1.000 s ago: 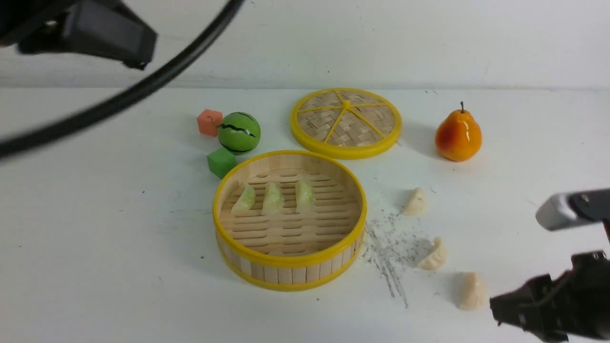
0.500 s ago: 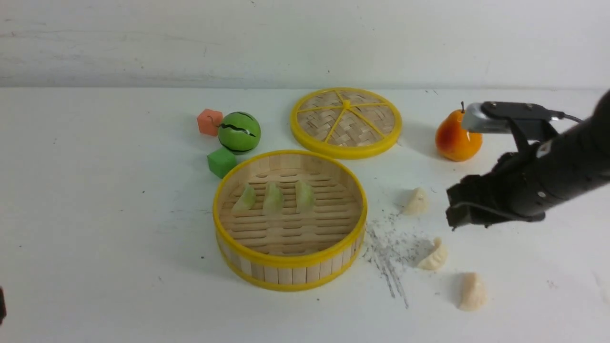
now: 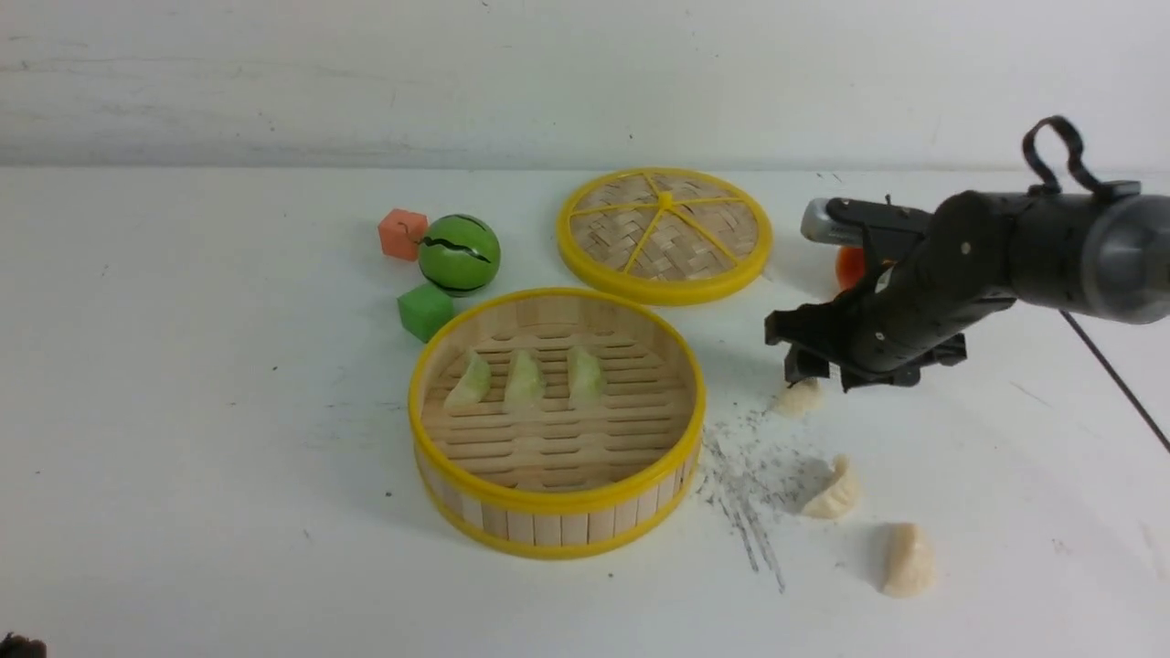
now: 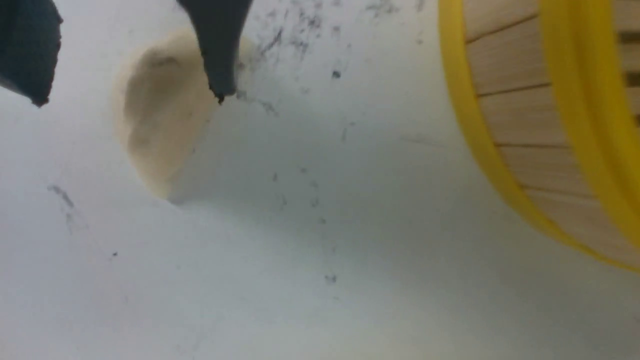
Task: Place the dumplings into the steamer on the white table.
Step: 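Reach for and grasp a dumpling lying on the table beside the steamer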
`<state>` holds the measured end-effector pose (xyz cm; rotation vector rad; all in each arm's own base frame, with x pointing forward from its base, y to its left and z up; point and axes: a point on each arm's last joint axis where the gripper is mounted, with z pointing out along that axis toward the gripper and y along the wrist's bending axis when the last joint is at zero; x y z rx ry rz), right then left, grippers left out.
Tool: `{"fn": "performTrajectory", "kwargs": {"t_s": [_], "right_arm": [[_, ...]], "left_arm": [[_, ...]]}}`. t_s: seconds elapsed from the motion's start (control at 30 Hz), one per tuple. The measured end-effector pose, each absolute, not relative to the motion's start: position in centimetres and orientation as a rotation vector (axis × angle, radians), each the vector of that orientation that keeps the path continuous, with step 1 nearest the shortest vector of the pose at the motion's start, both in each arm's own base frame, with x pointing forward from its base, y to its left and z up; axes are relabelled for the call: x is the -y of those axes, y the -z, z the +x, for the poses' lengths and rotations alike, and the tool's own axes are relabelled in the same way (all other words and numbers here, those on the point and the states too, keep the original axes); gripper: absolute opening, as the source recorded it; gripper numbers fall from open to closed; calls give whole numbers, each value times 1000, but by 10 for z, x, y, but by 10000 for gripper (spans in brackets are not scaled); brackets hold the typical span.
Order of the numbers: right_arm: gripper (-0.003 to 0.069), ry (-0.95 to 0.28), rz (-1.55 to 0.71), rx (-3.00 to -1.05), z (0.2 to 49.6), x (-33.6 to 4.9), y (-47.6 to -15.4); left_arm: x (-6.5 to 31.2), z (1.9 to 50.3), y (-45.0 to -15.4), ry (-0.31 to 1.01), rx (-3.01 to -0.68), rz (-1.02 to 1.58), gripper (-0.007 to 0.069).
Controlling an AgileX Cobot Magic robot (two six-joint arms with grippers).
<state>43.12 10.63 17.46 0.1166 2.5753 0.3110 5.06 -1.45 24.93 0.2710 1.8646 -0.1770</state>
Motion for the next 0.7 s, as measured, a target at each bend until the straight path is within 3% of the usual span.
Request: {"fn": "performTrajectory", "kwargs": {"t_s": [0.13, 0.37, 0.7], "right_arm": [[384, -293, 102, -2584, 438, -109, -162], [174, -284, 83, -2585, 439, -109, -160], [174, -261, 39, -2600, 430, -105, -185]], "left_arm": [[14, 51, -249, 161, -1857, 277, -14], [13, 51, -249, 139, -1854, 287, -14], [12, 52, -249, 104, -1849, 302, -14]]}}
